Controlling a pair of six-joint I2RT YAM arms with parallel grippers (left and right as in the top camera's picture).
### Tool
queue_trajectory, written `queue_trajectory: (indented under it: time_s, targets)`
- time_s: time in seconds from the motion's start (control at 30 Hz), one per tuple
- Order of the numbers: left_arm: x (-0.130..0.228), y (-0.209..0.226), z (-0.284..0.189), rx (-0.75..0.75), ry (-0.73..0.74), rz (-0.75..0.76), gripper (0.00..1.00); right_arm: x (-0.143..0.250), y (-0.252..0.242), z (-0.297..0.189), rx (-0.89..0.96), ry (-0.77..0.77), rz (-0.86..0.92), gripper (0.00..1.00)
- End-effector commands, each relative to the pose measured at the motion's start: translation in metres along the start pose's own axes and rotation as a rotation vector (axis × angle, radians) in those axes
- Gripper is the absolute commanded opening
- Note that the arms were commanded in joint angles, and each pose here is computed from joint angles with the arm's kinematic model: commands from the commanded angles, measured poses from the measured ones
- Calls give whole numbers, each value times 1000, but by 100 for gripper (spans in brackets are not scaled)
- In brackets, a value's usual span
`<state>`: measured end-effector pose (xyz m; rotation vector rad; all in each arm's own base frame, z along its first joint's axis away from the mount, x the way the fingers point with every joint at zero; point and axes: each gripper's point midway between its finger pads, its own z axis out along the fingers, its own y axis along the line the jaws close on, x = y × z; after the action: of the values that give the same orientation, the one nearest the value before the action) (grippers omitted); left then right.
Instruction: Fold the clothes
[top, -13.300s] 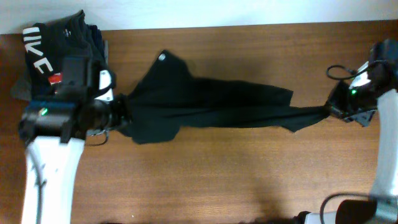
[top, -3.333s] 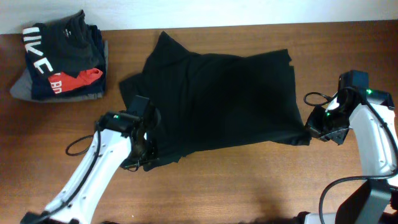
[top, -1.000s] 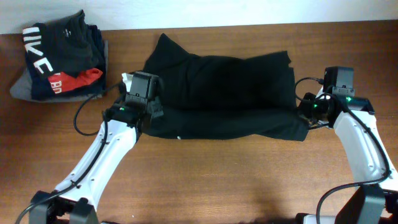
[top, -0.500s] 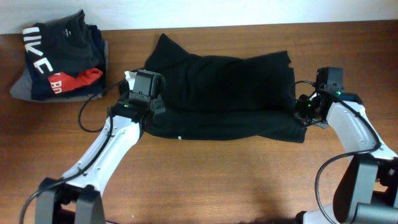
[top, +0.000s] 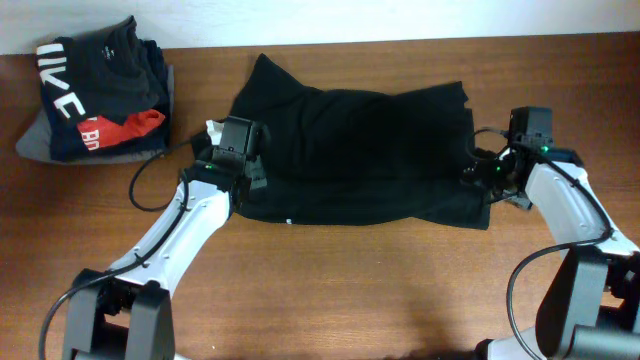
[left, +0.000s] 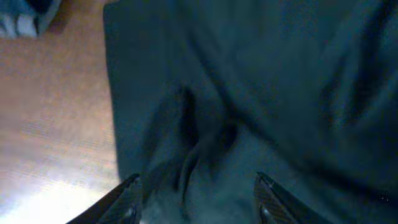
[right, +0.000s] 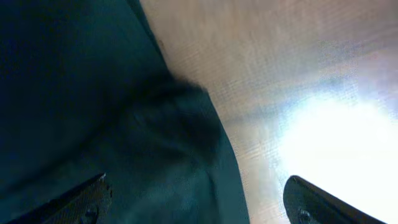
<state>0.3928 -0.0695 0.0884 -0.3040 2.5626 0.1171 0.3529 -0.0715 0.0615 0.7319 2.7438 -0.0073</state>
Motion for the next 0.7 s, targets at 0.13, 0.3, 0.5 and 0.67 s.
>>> queue_trajectory:
  time_s: [0.13,0.3,0.5,0.67]
  targets:
    - [20,-7,-17,71,136,43,52,0,10,-24,-56,71,-13,70]
    - [38,-22,-14,154,222,46,15,21,14,-19,-89,153,-52,8]
    - [50,-23,6,132,269,54,13,34,10,-1,-77,191,-50,4]
    - [60,-20,21,100,305,62,13,40,8,13,-67,226,-49,4]
